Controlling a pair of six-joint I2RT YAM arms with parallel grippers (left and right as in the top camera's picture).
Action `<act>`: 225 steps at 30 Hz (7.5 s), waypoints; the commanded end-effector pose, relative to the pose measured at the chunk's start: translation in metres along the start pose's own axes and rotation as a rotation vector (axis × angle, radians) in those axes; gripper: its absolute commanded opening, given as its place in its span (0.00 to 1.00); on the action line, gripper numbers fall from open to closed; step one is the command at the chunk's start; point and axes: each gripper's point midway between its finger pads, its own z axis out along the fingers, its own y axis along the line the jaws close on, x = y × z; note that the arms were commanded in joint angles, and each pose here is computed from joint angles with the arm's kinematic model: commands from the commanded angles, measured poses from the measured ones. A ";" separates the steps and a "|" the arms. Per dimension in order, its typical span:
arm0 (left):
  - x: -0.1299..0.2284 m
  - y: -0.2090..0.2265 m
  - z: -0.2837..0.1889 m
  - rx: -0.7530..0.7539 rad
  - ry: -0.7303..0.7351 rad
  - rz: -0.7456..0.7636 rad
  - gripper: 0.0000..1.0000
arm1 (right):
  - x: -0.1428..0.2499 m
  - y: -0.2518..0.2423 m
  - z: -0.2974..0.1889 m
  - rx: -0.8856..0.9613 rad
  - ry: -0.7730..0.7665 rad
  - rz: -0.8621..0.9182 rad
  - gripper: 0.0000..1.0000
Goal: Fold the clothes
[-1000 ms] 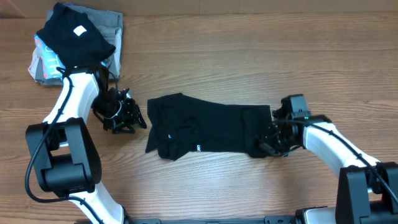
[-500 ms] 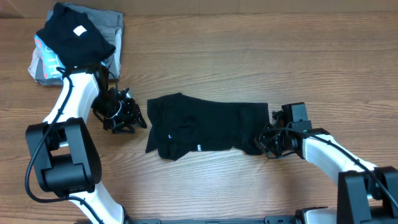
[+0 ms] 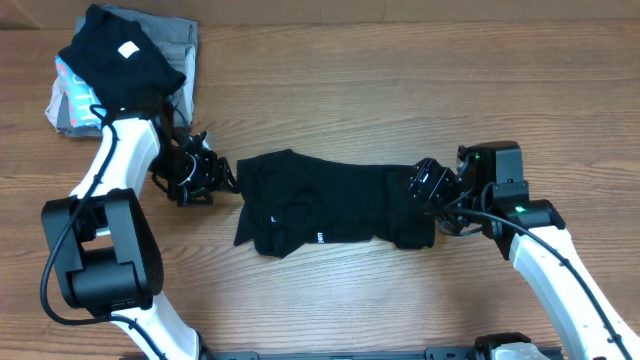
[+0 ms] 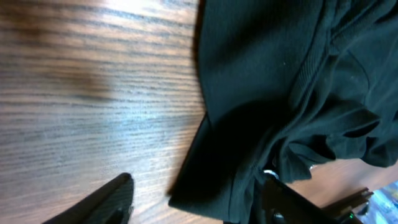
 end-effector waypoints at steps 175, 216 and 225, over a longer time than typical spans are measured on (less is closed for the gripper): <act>-0.011 -0.192 -0.072 -0.214 -0.079 0.209 0.04 | 0.003 0.041 0.007 -0.204 0.049 -0.263 0.72; 0.013 -0.130 0.042 -0.129 0.201 0.211 0.04 | 0.013 0.093 0.062 -0.703 0.369 -0.241 0.09; 0.000 -0.154 0.044 -0.027 0.135 0.252 0.04 | -0.001 0.124 0.043 -0.799 0.274 -0.331 0.26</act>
